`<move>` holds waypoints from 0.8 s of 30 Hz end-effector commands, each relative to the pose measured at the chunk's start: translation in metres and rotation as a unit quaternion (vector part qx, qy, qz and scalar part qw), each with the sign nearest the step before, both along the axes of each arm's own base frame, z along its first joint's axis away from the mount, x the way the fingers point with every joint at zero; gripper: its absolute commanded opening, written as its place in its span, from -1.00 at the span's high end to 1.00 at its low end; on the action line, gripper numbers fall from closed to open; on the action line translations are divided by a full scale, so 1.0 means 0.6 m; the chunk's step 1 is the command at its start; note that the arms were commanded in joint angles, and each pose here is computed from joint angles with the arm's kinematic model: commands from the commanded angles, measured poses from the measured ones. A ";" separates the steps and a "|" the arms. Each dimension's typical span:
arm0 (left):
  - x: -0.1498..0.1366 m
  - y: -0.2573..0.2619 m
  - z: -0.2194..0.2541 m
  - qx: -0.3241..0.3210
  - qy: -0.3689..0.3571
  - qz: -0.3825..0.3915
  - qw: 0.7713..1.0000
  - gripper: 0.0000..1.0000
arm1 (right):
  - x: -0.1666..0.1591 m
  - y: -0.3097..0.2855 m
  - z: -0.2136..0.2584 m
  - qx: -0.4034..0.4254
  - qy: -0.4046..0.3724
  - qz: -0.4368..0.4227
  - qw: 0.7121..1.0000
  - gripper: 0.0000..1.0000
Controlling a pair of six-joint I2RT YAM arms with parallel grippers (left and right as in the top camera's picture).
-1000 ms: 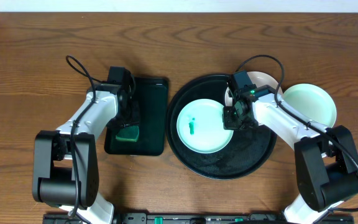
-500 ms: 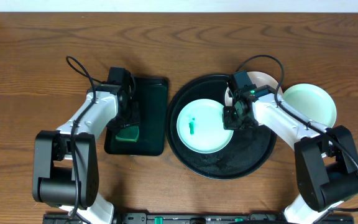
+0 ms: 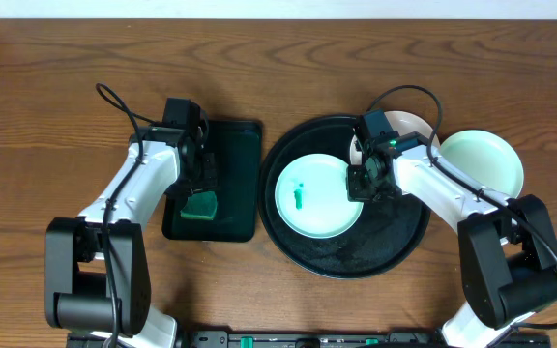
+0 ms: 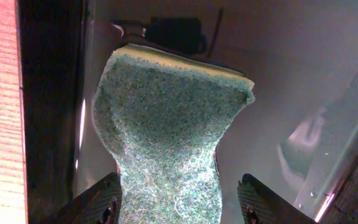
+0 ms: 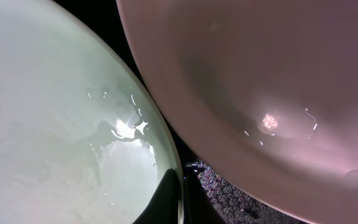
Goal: Clean dirty plates on tray and stack at the side
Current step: 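Grasp the green sponge with the left gripper while right holds the plate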
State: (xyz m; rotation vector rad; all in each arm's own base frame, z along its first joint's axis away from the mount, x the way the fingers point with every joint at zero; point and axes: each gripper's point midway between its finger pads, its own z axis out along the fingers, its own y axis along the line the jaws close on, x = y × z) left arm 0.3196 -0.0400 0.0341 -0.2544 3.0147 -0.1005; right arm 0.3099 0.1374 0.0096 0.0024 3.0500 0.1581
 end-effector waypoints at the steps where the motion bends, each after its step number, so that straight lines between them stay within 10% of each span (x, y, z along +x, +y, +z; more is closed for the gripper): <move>1: 0.000 0.006 0.002 0.008 -0.001 -0.001 1.000 -0.22 | 0.003 -0.028 -0.006 -0.042 -0.007 -0.009 0.999 0.97; 24: -0.009 0.014 -0.029 0.020 0.009 0.012 1.000 -0.23 | 0.003 -0.028 -0.005 -0.042 -0.008 -0.009 0.999 0.97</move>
